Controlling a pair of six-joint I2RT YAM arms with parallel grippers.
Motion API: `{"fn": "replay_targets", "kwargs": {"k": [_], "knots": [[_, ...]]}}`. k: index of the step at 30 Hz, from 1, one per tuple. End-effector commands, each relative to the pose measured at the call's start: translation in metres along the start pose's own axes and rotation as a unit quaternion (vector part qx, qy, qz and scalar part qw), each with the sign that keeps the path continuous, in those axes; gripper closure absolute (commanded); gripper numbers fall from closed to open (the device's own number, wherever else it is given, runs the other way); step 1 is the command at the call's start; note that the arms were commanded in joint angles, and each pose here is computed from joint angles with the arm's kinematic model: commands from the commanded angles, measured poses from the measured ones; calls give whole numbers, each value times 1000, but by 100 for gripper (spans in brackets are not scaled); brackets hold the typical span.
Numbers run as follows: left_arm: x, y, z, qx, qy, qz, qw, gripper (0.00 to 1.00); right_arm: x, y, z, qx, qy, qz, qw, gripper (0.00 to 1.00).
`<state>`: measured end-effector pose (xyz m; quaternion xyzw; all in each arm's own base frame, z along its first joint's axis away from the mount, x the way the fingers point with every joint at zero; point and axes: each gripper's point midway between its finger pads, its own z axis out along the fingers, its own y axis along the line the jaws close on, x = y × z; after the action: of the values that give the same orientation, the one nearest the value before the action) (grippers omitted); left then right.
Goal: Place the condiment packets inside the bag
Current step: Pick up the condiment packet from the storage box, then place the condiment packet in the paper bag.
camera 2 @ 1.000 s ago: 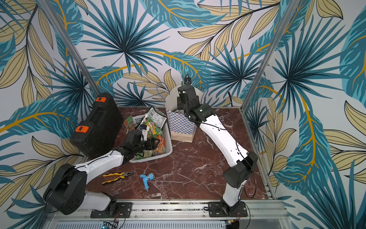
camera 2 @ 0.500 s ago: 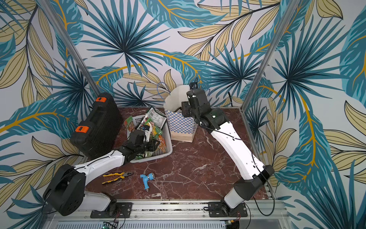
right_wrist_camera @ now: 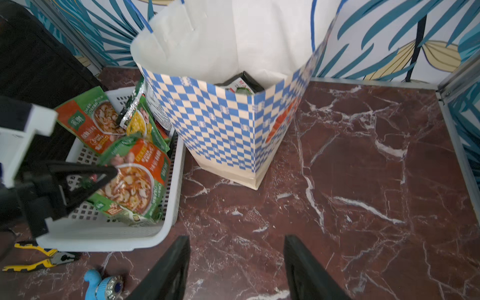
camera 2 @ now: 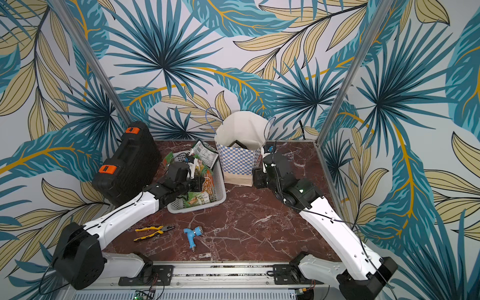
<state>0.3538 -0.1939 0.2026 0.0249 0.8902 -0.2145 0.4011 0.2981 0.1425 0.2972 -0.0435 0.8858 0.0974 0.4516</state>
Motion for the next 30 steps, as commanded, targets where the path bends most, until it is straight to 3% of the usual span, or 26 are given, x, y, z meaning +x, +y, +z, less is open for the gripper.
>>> {"fn": "replay_targets", "kwargs": {"k": [1, 6, 11, 17, 23, 30], "knots": [[-39, -12, -37, -3, -46, -8, 999, 100, 8, -2, -2, -9, -20, 30, 999, 38], [-72, -38, -70, 40, -73, -24, 996, 100, 40, -18, 1, 6, -13, 37, 999, 37], [-111, -75, -105, 99, -114, -30, 988, 100, 70, -27, 10, 17, 4, 45, 999, 22], [-163, -116, -133, 149, -156, -19, 976, 100, 96, -21, 24, -6, 34, 53, 998, 17], [-201, -150, -134, 176, -199, 4, 964, 100, 108, -17, 31, -16, 53, 57, 997, 9], [-228, -168, -84, 162, -181, 31, 970, 100, 113, -14, 31, -26, 60, 63, 996, 4]]}}
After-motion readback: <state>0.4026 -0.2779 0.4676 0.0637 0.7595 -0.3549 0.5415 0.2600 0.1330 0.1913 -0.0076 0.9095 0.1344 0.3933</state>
